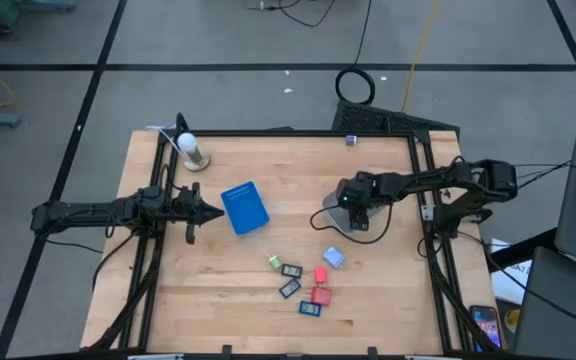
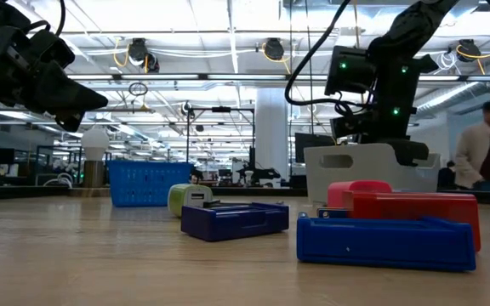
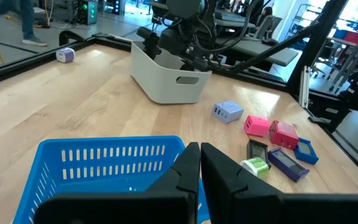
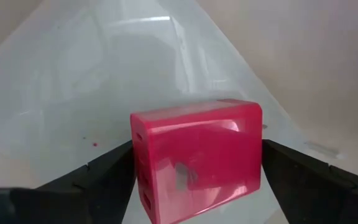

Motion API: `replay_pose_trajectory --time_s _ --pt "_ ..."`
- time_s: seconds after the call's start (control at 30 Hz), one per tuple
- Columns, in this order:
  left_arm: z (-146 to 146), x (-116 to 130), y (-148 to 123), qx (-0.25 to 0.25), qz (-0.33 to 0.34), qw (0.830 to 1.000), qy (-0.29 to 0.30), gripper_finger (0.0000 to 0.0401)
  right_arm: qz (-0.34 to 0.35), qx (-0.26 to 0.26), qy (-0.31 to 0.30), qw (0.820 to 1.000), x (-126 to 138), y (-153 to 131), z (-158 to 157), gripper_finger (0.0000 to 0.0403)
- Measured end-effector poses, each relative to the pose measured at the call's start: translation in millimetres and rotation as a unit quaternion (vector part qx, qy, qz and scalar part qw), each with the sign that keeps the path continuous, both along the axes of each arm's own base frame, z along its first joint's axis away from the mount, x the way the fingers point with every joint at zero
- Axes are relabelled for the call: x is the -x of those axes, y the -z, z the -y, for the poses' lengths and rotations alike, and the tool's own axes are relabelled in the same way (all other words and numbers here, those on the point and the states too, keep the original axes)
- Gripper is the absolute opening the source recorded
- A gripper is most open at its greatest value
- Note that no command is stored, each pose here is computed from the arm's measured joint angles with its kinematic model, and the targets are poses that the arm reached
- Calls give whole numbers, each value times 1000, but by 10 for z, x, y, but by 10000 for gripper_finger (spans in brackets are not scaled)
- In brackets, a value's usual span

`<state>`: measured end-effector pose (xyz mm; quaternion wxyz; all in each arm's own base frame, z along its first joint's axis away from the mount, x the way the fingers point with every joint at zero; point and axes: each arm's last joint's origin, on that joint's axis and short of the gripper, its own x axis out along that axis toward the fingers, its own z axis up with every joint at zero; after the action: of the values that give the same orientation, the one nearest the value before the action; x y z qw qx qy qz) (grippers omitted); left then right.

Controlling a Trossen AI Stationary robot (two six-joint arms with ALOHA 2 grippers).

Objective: Pick & Place Office items
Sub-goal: Put the top red charger adapter into the grey bin, then put the black digital timer into the blue bin

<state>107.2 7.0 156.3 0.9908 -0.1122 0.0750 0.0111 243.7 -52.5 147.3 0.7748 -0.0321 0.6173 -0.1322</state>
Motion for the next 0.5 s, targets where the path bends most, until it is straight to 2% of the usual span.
replay_pose_trajectory --time_s 0.17,0.5 --pt "0 0 0 2 0 1000 -1 15 16 5 1 1000 50 -105 -10 314" --pt "-1 0 0 3 0 1000 -2 15 138 24 5 990 254 -642 -50 314"
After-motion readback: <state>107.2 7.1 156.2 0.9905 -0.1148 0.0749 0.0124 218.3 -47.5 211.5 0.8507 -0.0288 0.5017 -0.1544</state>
